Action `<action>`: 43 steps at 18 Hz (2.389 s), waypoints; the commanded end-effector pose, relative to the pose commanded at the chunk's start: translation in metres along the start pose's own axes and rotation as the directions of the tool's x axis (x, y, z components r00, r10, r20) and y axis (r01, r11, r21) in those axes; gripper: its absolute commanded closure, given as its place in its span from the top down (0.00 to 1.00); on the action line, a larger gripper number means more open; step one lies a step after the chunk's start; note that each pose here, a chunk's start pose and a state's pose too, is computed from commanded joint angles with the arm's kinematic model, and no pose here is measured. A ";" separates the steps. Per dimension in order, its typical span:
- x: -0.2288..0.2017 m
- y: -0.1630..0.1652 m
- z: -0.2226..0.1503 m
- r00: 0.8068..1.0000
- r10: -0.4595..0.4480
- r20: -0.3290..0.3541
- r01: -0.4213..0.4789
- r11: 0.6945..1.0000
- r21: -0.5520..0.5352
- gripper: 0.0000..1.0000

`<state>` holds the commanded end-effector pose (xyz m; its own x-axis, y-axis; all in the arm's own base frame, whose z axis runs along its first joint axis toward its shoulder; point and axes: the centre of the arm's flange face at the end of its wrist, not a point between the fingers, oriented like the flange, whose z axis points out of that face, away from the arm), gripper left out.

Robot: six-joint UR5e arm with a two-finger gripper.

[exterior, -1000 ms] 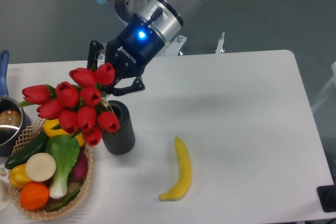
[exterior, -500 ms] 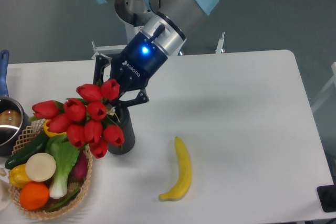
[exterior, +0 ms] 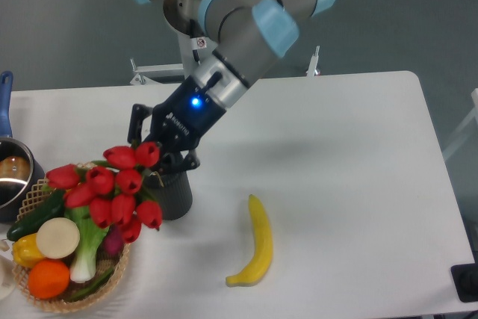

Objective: Insert the flowers into the vase

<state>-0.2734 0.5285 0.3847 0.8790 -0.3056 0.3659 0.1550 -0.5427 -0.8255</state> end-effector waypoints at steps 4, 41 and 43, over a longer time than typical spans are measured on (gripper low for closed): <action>0.013 0.026 0.003 0.999 0.029 -0.014 -0.029 0.999 -0.015 0.16; 0.059 0.099 -0.104 0.921 0.159 0.355 -0.080 0.970 -0.229 1.00; 0.059 0.097 -0.119 0.907 0.159 0.389 -0.076 0.973 -0.220 1.00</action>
<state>-0.2599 0.3642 0.3775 0.9977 -0.0593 0.0338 -0.0152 -0.6763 -0.7365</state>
